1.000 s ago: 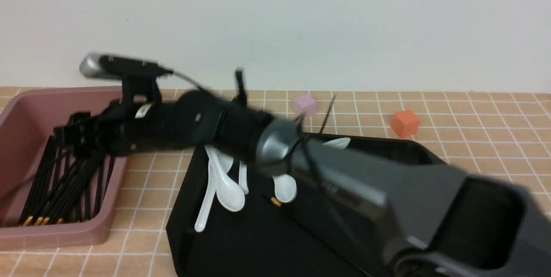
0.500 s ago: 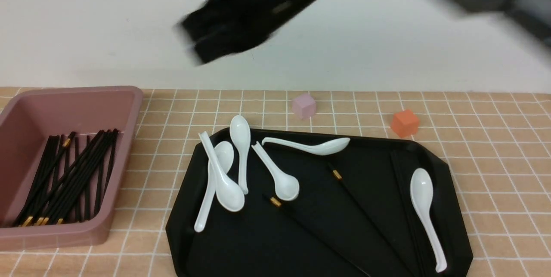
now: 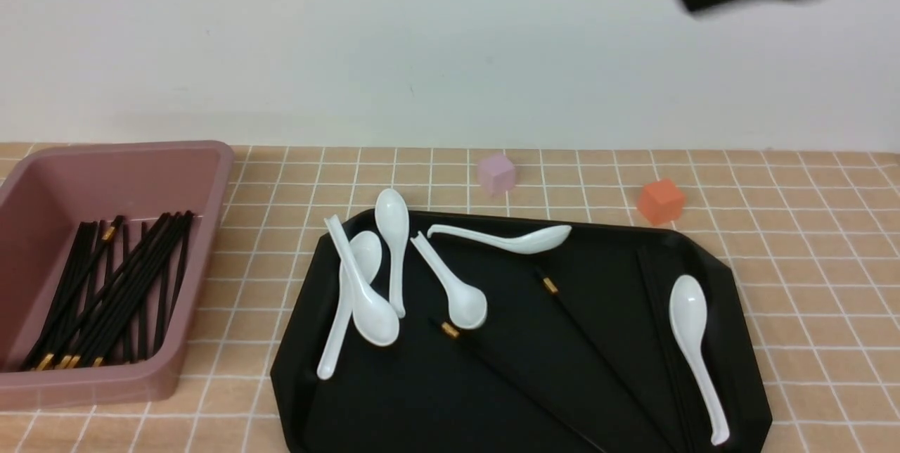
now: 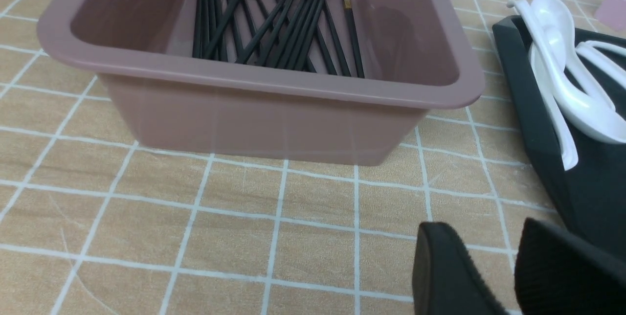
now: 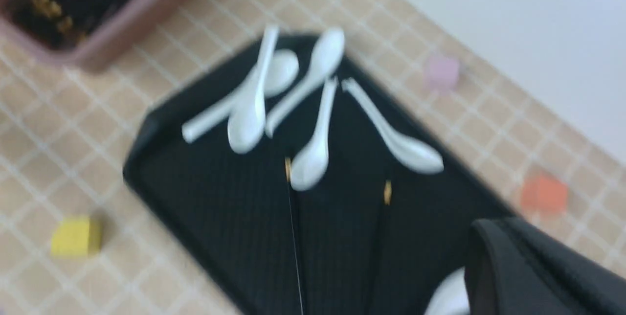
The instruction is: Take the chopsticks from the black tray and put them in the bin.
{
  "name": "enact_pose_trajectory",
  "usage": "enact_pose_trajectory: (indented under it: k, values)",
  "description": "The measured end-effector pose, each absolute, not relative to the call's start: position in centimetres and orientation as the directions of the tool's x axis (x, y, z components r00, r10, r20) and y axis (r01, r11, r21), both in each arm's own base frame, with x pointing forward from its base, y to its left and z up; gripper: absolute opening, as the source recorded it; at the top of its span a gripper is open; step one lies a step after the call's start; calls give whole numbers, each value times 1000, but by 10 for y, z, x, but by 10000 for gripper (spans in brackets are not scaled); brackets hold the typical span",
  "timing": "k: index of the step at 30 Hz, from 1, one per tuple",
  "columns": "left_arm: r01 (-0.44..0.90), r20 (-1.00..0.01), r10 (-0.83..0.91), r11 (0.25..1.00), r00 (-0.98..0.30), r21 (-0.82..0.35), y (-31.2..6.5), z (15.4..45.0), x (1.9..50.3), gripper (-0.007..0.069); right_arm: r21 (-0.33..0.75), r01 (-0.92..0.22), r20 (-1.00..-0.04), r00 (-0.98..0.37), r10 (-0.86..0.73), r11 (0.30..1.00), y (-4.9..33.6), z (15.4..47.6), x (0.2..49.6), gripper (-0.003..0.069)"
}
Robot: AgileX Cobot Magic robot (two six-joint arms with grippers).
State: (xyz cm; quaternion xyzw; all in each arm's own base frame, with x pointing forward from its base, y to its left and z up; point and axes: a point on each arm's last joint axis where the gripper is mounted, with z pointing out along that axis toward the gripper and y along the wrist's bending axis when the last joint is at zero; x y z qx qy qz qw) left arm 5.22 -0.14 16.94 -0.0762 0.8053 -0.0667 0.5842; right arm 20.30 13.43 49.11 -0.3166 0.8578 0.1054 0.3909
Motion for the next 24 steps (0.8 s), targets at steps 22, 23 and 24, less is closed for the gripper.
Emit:
enact_pose_trajectory:
  k: [22,23,24]
  values:
    - [-45,-931,-201,979,-306,-196,-1,169,52,239,22,-568,-958,-248,-146,823,61,276,89,6]
    - [-45,-931,-201,979,-306,-196,-1,169,52,239,25,-557,-966,-226,-123,830,61,265,90,8]
    - [-45,-931,-201,979,-306,-196,-1,169,52,239,25,-550,-974,-202,-104,835,60,260,91,8]
